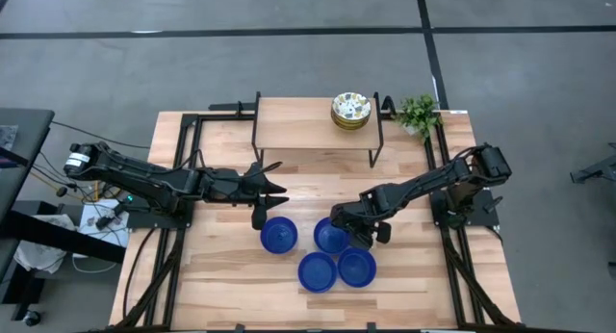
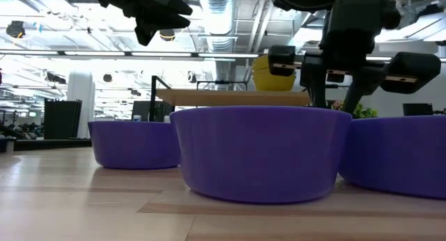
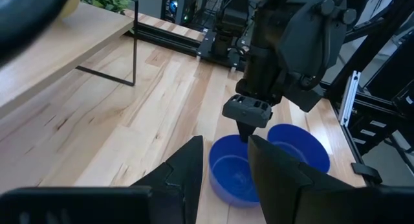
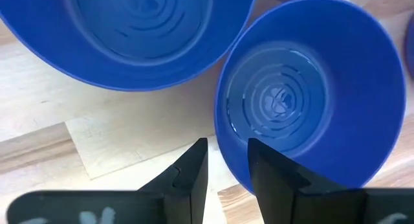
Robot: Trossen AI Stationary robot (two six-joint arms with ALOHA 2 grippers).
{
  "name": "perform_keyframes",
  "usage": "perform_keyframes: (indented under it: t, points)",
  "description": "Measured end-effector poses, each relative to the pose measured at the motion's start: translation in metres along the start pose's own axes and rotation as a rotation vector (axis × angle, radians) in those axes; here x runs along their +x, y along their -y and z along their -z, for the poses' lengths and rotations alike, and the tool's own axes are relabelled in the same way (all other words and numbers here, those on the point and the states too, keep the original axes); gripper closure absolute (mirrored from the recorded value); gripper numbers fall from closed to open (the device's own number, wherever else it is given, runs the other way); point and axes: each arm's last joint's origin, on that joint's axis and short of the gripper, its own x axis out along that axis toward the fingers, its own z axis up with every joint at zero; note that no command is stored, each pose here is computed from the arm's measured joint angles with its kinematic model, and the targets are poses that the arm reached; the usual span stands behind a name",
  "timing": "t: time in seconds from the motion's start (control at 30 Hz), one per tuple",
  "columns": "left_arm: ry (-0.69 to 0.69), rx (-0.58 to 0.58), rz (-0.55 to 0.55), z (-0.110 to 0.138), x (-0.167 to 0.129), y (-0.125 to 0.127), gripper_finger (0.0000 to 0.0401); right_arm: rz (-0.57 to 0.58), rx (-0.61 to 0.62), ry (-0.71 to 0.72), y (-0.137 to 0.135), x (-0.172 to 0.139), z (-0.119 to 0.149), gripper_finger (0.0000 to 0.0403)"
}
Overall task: Pick & Place Mini bowls
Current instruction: Put the blue bowl on the shelf
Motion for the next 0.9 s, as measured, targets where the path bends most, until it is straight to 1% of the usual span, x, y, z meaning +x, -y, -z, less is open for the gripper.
perform_keyframes:
  t: [0.17, 0.23, 0.27, 0.37, 0.57, 0.7, 0.83, 0.9]
  points:
    - [0.004, -0.001, 0.001, 0.000, 0.000, 0.000, 0.0280, -0.019, 0.003, -0.007, 0.001, 0.009, 0.001, 0.0303]
    - [0.008, -0.002, 0.003, -0.001, 0.000, 0.000, 0.0280, -0.006, 0.001, -0.002, 0.004, 0.015, 0.000, 0.0303]
    - [0.011, -0.003, 0.003, -0.001, 0.000, 0.000, 0.0280, -0.023, 0.004, -0.011, 0.003, 0.018, 0.002, 0.0303]
    - [0.016, -0.005, 0.005, -0.001, 0.000, 0.000, 0.0280, -0.014, 0.016, -0.008, 0.006, 0.023, 0.003, 0.0303]
    - [0.023, -0.006, 0.007, -0.002, 0.000, 0.001, 0.0280, -0.005, 0.026, -0.039, 0.006, 0.027, 0.004, 0.0310]
    - [0.023, -0.006, 0.007, -0.002, 0.000, 0.001, 0.0280, 0.011, 0.042, -0.059, 0.007, 0.027, 0.005, 0.0335]
    - [0.022, -0.005, 0.007, -0.002, 0.000, 0.001, 0.0280, 0.025, 0.045, -0.086, 0.008, 0.027, 0.006, 0.0384]
    - [0.023, -0.005, 0.007, -0.002, 0.000, 0.001, 0.0280, 0.035, 0.058, -0.103, 0.008, 0.026, 0.006, 0.0397]
